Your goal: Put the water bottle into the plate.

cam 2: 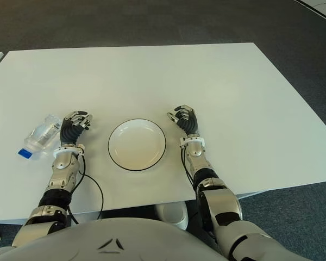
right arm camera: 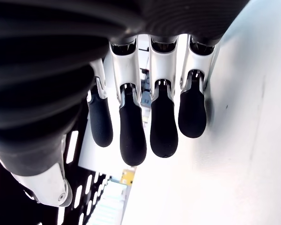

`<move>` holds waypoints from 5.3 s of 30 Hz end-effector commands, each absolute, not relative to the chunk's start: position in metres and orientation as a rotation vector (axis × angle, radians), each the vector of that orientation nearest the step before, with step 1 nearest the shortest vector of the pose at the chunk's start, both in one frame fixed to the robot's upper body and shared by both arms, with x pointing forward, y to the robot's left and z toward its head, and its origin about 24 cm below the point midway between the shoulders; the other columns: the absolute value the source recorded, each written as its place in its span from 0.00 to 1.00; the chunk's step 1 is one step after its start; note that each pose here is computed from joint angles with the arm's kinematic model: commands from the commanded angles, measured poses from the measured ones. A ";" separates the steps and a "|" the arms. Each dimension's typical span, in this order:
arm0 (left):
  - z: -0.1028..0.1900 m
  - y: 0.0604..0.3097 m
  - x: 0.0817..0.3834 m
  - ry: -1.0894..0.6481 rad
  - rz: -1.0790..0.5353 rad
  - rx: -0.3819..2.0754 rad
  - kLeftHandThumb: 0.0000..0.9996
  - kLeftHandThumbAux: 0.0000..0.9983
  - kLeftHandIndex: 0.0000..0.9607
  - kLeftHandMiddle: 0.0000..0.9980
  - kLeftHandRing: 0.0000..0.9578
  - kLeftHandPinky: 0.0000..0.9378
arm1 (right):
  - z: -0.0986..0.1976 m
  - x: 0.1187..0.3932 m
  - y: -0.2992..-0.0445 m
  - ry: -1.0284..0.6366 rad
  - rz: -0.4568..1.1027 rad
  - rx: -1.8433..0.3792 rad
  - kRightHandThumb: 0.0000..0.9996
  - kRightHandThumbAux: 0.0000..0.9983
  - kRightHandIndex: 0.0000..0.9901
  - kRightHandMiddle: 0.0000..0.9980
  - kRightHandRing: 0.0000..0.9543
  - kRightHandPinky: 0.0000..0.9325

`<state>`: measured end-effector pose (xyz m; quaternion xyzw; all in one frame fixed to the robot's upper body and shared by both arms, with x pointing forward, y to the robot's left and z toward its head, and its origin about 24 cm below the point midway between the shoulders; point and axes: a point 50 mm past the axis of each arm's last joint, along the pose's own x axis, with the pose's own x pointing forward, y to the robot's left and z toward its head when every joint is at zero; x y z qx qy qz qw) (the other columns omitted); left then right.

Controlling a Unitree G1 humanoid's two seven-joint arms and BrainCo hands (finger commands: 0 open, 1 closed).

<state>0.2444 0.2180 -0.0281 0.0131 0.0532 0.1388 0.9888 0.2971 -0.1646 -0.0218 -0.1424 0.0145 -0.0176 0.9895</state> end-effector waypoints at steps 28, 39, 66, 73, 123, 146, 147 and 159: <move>-0.006 0.225 0.225 -0.272 0.596 0.984 0.71 0.72 0.45 0.67 0.70 0.72 | -0.037 0.286 -0.162 0.105 -0.033 -0.309 0.71 0.73 0.44 0.64 0.68 0.66; 0.008 0.227 0.220 -0.344 0.785 1.078 0.69 0.72 0.43 0.44 0.49 0.52 | -0.038 0.286 -0.160 0.108 -0.033 -0.306 0.71 0.73 0.44 0.65 0.68 0.67; -0.012 0.265 0.219 0.296 0.837 1.310 0.62 0.15 0.00 0.00 0.00 0.00 | -0.038 0.287 -0.159 0.105 -0.038 -0.286 0.71 0.73 0.44 0.66 0.69 0.67; -0.016 0.274 0.222 0.366 0.816 1.347 0.67 0.11 0.00 0.00 0.00 0.00 | -0.038 0.287 -0.159 0.108 -0.038 -0.282 0.71 0.73 0.44 0.65 0.68 0.67; -0.059 0.283 0.247 0.760 0.076 1.586 0.65 0.25 0.00 0.00 0.00 0.00 | -0.039 0.285 -0.165 0.111 -0.043 -0.277 0.71 0.73 0.44 0.65 0.69 0.69; -0.054 0.280 0.248 0.670 0.200 1.272 0.75 0.49 0.41 0.57 0.61 0.66 | -0.038 0.285 -0.166 0.108 -0.042 -0.271 0.71 0.73 0.44 0.65 0.69 0.70; -0.054 0.280 0.249 0.667 0.205 1.265 0.74 0.56 0.43 0.60 0.65 0.68 | -0.038 0.285 -0.166 0.108 -0.042 -0.270 0.71 0.73 0.44 0.65 0.69 0.70; -0.052 0.280 0.250 0.634 0.219 1.280 0.83 0.66 0.44 0.58 0.78 0.82 | -0.038 0.285 -0.167 0.111 -0.053 -0.266 0.71 0.73 0.44 0.65 0.69 0.70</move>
